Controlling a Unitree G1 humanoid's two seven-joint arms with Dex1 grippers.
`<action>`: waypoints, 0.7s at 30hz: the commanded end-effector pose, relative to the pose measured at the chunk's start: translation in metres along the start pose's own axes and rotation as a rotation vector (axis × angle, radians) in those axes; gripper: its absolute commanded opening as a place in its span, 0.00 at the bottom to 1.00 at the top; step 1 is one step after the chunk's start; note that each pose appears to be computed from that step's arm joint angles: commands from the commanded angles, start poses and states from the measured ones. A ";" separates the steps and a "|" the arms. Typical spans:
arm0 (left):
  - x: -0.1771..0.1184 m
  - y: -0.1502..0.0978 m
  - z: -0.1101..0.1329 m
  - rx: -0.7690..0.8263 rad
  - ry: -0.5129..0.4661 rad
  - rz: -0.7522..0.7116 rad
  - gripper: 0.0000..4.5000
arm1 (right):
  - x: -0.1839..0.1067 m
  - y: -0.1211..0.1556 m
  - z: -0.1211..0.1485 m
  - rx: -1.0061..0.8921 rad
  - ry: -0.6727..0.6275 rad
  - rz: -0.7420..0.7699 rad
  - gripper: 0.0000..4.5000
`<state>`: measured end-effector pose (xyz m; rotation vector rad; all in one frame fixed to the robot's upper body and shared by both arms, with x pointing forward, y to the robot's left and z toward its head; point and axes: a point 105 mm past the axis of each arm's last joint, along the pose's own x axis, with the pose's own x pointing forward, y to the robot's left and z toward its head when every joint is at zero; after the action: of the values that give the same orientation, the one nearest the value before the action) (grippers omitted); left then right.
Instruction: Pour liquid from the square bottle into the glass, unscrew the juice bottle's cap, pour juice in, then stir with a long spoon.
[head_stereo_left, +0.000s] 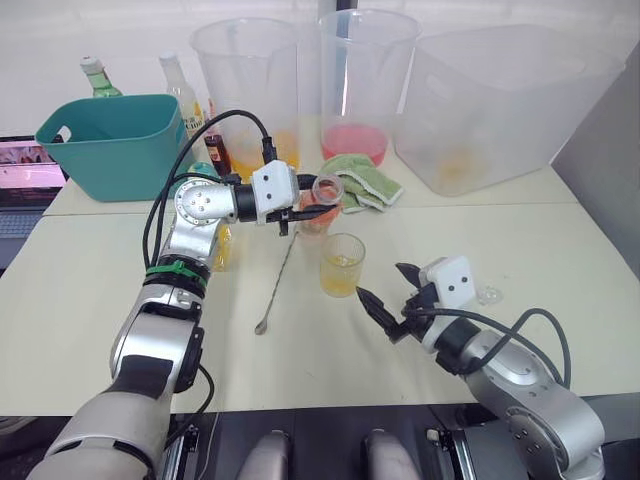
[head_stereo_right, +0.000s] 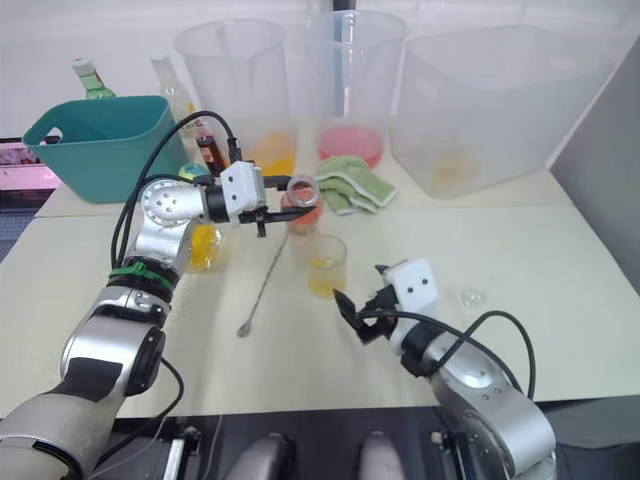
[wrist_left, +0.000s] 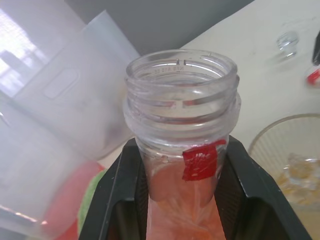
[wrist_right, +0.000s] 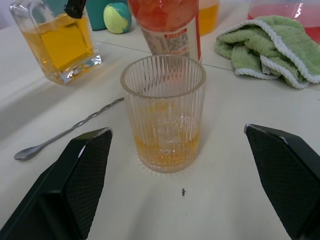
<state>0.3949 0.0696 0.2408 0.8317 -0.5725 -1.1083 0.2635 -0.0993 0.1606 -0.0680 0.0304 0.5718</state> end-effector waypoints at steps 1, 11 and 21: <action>0.009 0.015 0.024 0.215 -0.075 0.087 0.29 | 0.001 0.005 0.010 -0.002 -0.045 -0.002 0.99; 0.021 -0.010 0.006 0.349 -0.012 0.101 0.29 | 0.007 0.006 0.012 0.019 -0.060 -0.008 0.99; 0.022 -0.020 -0.008 0.397 0.050 0.106 0.29 | 0.010 0.012 0.018 0.029 -0.080 0.004 0.99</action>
<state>0.3969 0.0481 0.1946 1.1495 -0.7195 -0.9426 0.2689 -0.0849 0.1669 -0.0134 0.0023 0.5692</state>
